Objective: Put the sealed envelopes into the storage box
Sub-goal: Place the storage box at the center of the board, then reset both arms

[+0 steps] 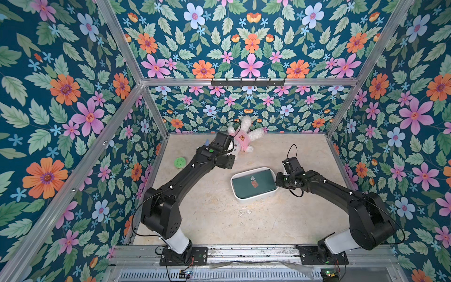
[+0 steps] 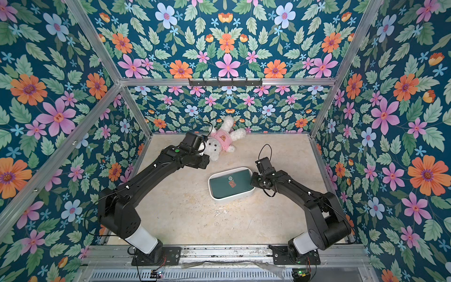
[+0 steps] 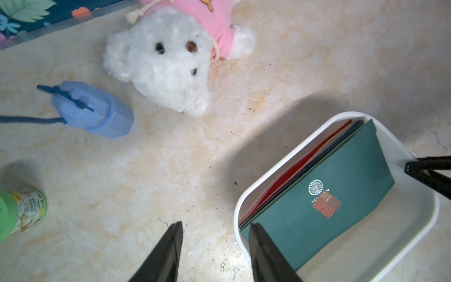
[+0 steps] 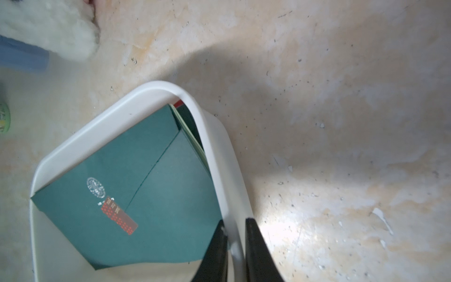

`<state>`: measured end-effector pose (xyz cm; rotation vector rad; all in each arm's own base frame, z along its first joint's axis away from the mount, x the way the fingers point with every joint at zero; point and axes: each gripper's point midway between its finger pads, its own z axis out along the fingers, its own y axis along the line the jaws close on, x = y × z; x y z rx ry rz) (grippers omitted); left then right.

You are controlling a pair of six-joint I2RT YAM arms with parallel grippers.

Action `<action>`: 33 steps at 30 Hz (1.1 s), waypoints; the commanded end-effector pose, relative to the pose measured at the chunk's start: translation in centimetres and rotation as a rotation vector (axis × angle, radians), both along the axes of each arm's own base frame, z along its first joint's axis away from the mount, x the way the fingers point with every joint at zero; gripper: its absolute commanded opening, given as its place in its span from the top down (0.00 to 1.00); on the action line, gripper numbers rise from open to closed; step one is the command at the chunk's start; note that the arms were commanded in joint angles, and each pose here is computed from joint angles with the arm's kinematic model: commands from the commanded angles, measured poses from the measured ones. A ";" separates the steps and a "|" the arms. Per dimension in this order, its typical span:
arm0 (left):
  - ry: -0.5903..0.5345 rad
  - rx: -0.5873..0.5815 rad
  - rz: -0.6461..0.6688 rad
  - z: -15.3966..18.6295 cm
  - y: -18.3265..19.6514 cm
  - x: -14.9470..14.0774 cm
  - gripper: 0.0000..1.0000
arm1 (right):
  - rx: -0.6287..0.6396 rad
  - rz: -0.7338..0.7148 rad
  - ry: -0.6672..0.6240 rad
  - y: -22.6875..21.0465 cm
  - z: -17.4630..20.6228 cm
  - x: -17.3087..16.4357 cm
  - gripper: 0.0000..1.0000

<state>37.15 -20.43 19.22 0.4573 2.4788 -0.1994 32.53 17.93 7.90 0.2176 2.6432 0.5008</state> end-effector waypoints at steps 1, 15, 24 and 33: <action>-0.028 -0.064 0.111 0.4 1.2 0.5 0.48 | 0.037 -0.049 -0.034 0.4 0.7 1.4 0.83; -0.010 -0.090 0.214 -0.7 4.0 -0.9 0.44 | 0.075 -0.031 -0.068 0.7 2.2 1.1 0.56; -0.118 -0.065 0.273 -1.3 6.7 0.2 0.01 | -0.045 -0.163 -0.222 -7.6 6.5 2.7 0.01; -0.518 0.047 0.520 -0.2 18.3 2.6 0.01 | -0.156 -0.413 -0.448 -14.8 10.1 5.9 0.01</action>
